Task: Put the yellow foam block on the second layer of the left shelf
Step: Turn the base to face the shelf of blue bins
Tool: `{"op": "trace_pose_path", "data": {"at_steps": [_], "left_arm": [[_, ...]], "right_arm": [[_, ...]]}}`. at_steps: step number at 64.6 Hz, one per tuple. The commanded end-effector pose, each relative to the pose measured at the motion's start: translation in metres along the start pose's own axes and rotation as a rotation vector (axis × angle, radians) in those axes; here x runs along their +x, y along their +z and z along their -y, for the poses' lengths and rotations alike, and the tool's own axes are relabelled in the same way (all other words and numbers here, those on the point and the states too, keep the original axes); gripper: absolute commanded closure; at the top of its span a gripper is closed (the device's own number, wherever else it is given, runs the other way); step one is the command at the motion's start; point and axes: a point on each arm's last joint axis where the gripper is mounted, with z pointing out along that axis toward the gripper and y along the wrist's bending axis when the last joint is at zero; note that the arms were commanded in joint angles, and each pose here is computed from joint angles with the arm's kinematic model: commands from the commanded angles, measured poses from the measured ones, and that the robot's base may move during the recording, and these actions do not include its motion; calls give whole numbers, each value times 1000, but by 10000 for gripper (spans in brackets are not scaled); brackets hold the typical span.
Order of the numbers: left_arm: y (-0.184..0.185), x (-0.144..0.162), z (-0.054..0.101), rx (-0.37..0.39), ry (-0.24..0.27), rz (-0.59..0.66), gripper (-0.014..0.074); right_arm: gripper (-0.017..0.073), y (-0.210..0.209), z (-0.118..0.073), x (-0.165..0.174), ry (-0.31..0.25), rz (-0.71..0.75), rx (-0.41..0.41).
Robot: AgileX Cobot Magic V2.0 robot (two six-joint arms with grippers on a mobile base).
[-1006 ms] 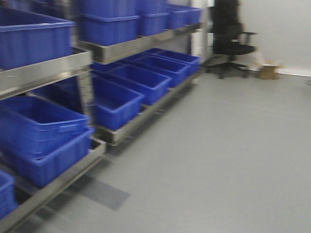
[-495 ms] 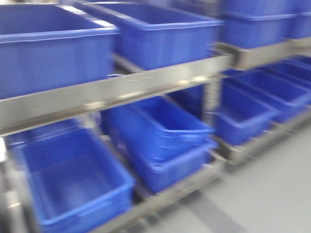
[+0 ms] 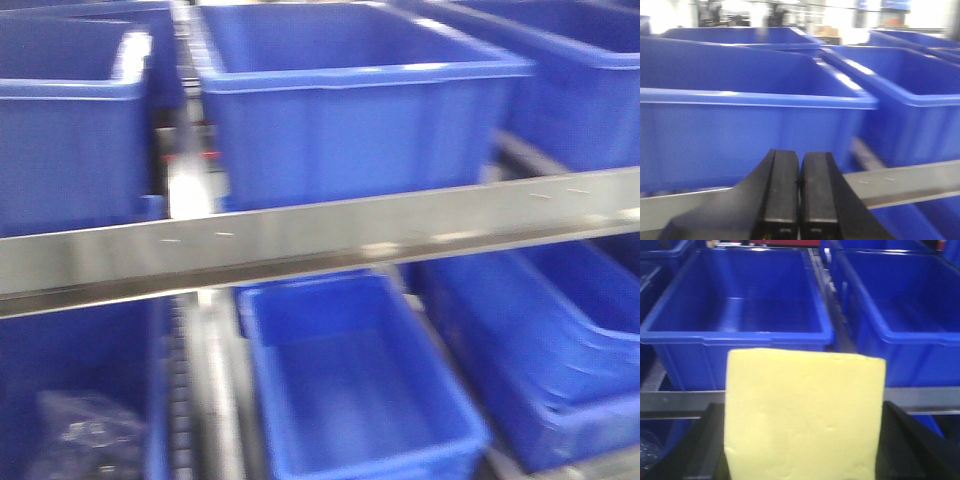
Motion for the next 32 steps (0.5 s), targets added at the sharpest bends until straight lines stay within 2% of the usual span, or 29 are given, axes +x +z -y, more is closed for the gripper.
{"op": "trace_pose_path", "data": {"at_steps": [1,32], "left_arm": [[-1,0,1,22,-9,77,457],[-1,0,1,22,-9,77,457]], "right_arm": [[166,-3,1,-18,-8,118,8],[166,-3,1,-18,-8,118,8]]}}
